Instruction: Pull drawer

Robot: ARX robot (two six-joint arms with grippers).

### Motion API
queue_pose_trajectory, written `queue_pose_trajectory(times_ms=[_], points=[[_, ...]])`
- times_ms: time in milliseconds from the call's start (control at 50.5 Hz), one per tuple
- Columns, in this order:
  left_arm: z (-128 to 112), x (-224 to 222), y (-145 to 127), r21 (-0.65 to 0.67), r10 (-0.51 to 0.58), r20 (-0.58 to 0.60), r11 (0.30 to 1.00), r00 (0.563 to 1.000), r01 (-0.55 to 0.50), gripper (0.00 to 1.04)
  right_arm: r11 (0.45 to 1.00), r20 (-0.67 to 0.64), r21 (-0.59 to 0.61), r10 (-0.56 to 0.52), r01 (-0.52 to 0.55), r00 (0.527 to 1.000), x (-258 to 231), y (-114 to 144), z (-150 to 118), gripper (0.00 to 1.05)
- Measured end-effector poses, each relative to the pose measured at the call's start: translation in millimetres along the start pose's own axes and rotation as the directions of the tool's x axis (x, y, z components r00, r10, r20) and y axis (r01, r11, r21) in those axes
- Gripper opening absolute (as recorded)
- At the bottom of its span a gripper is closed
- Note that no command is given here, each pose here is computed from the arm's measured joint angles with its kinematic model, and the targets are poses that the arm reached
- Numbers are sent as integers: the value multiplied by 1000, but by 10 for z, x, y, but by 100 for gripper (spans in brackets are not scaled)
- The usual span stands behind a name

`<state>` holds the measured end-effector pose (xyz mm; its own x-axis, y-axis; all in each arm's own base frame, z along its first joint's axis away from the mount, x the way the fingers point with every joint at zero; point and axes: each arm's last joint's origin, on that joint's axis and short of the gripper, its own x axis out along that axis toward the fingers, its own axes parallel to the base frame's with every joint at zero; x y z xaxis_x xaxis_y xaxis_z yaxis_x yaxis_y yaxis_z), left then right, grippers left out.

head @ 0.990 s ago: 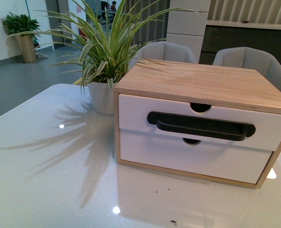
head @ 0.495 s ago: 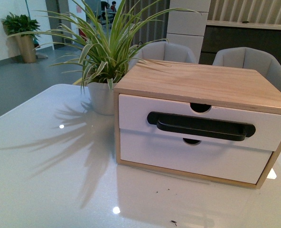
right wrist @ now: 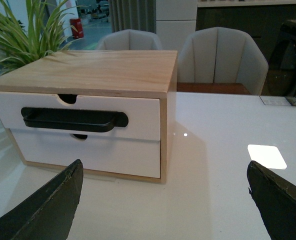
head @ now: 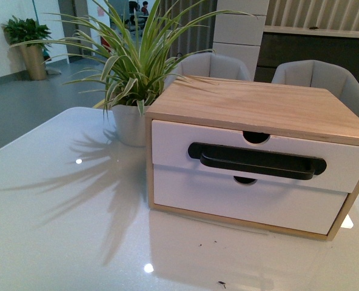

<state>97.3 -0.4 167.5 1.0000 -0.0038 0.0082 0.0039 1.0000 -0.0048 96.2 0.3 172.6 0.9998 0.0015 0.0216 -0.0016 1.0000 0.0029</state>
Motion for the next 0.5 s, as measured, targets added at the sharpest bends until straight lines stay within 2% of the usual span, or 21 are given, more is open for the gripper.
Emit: queue_pose_trajectory(times_ms=[139,198,238,376,495], points=[[-2,1,1,2,3,-2,1000,1000,-3,97,1000,-4,2,-6,6,1000,1,-1,-3,96],[-5,30,-7,4,-9,-13,1000,1000,9,97,997,-99,47,-61,66,993,27,2,-49,96],[3,65,-21,3,-32,-14,999,999,32,97,996,-141,60,-62,71,988,63,6,-77,96],[60,242,-120,12,-190,-26,982,981,191,97,998,-184,61,1,10,983,209,25,51,96],[227,494,-265,85,-355,-10,931,935,354,97,998,-213,17,64,-62,975,430,33,276,96]])
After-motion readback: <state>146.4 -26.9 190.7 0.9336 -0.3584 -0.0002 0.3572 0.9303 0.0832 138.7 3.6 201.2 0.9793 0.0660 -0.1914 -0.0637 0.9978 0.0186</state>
